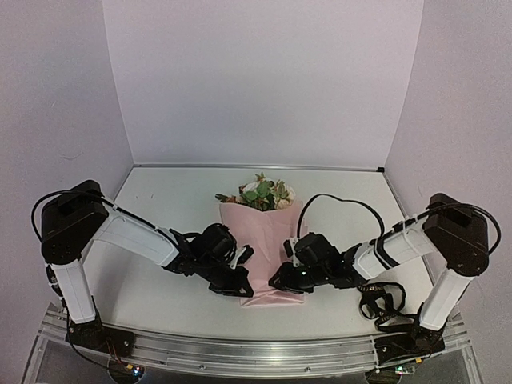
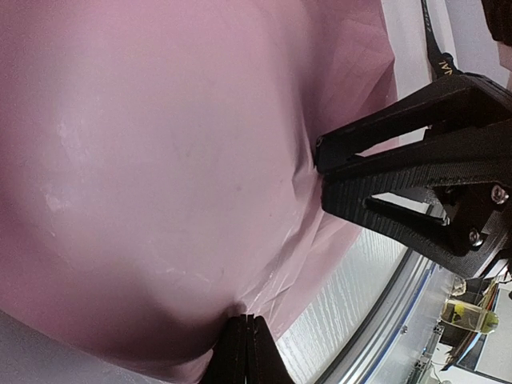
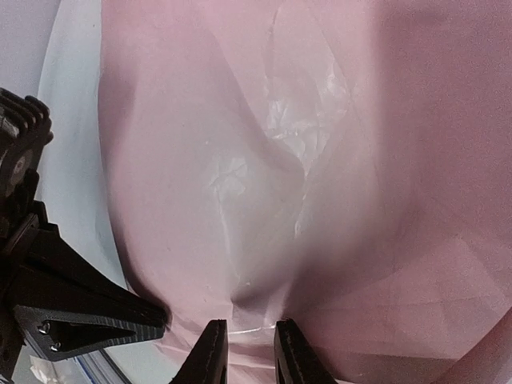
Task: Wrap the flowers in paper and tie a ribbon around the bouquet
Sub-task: Press the fold line on the folded bouquet.
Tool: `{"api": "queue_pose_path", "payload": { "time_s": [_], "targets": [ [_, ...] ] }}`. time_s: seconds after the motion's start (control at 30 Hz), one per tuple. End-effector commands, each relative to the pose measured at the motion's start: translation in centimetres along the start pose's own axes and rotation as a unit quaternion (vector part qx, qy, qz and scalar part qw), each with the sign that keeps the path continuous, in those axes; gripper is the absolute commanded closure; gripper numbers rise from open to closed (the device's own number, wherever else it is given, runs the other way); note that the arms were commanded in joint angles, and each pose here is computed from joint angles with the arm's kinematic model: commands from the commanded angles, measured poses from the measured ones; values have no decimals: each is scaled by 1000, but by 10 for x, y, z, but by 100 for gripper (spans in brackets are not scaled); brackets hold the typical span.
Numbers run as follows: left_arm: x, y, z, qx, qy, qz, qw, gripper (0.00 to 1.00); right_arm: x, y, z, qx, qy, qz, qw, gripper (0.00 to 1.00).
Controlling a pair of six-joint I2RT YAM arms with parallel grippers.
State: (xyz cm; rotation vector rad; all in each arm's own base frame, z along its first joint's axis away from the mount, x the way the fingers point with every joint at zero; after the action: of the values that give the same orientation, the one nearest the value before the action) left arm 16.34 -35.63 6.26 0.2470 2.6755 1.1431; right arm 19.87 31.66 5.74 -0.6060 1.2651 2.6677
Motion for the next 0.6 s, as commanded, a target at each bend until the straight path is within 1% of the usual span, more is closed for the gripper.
{"api": "queue_pose_path", "payload": {
  "time_s": [0.0, 0.13, 0.23, 0.57],
  "targets": [
    [8, -5, 6, -20, -3, 26, 999, 99, -2, 2, -13, 32, 3, -36, 999, 79],
    [8, -2, 4, -16, -4, 21, 1000, 98, -1, 3, -20, 50, -10, -46, 998, 81],
    [4, 0, 6, -12, 0, 15, 1000, 95, 1, 4, -25, 65, -17, -45, 997, 83],
    [-23, 9, 33, 12, 51, -3, 999, 94, 8, 6, -34, 88, -22, -29, 995, 83]
  ]
}}
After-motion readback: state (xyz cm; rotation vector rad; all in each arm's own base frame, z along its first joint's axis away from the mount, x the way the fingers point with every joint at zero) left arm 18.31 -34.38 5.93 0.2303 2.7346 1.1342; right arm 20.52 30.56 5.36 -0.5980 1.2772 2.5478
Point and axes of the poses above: each gripper's point midway between its finger pads, its own y axis back along the fingers, its own z axis along the line the jaws close on, x = y × z, the point moved 6 cm from there along y, back along the fingers, and after that the axes turned 7 degrees about y, right-handed, at the moved point
